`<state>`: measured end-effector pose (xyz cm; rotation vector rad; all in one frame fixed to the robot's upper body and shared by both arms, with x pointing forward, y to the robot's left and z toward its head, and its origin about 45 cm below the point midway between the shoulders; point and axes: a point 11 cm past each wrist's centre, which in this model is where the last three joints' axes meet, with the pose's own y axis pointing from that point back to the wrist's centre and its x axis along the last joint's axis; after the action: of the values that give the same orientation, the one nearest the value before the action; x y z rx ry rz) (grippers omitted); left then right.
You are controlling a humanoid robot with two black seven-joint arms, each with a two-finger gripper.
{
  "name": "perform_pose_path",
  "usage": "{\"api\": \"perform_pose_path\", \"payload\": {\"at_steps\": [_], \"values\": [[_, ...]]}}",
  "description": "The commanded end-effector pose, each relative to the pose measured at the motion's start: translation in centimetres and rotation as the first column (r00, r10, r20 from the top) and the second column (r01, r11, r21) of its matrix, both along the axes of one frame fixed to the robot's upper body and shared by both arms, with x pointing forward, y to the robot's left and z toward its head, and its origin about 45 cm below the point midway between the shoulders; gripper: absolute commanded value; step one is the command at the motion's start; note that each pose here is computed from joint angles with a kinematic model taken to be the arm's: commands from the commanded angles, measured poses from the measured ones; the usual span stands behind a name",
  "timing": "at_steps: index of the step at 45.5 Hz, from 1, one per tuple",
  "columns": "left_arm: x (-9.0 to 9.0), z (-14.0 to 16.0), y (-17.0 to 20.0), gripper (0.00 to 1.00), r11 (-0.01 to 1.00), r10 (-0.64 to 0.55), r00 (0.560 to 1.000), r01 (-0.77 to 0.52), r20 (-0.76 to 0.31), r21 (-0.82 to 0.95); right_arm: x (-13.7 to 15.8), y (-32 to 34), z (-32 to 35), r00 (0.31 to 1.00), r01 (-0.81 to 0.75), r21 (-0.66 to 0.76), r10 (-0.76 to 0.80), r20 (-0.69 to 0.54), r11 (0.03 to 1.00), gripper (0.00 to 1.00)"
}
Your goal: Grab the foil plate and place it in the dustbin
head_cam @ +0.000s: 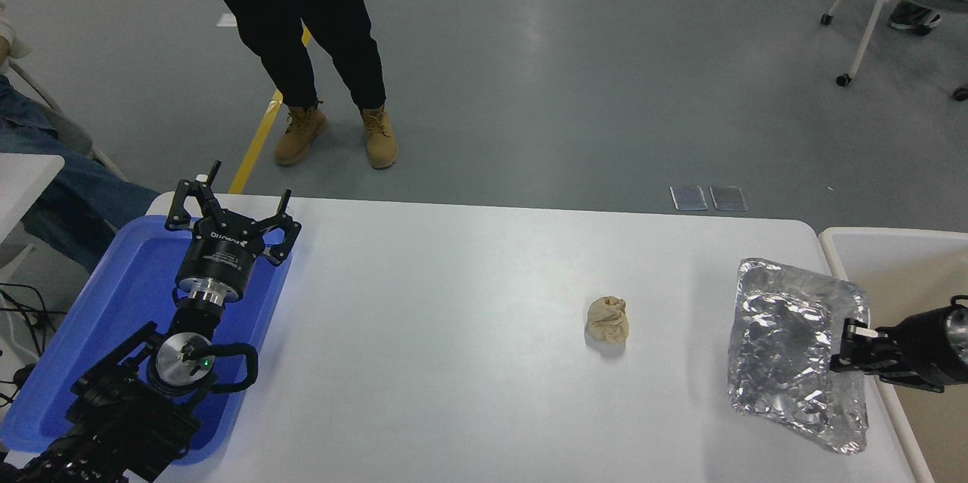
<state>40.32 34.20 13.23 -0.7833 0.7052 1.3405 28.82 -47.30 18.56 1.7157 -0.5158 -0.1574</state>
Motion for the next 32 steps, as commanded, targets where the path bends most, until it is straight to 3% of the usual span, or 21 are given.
{"api": "perform_pose_path", "payload": {"at_steps": [1,32], "values": [[0.0,0.0,0.0,1.00,1.000,0.000,1.000,0.000,0.000,0.000,0.5,0.6,4.8,0.998,-0.061,-0.032,0.061,0.000,0.998,0.00],[-0.1,-0.1,0.0,1.00,1.000,0.000,1.000,0.000,-0.002,0.000,2.7,4.8,18.2,0.987,-0.155,-0.165,0.159,0.014,0.974,0.00]]}}
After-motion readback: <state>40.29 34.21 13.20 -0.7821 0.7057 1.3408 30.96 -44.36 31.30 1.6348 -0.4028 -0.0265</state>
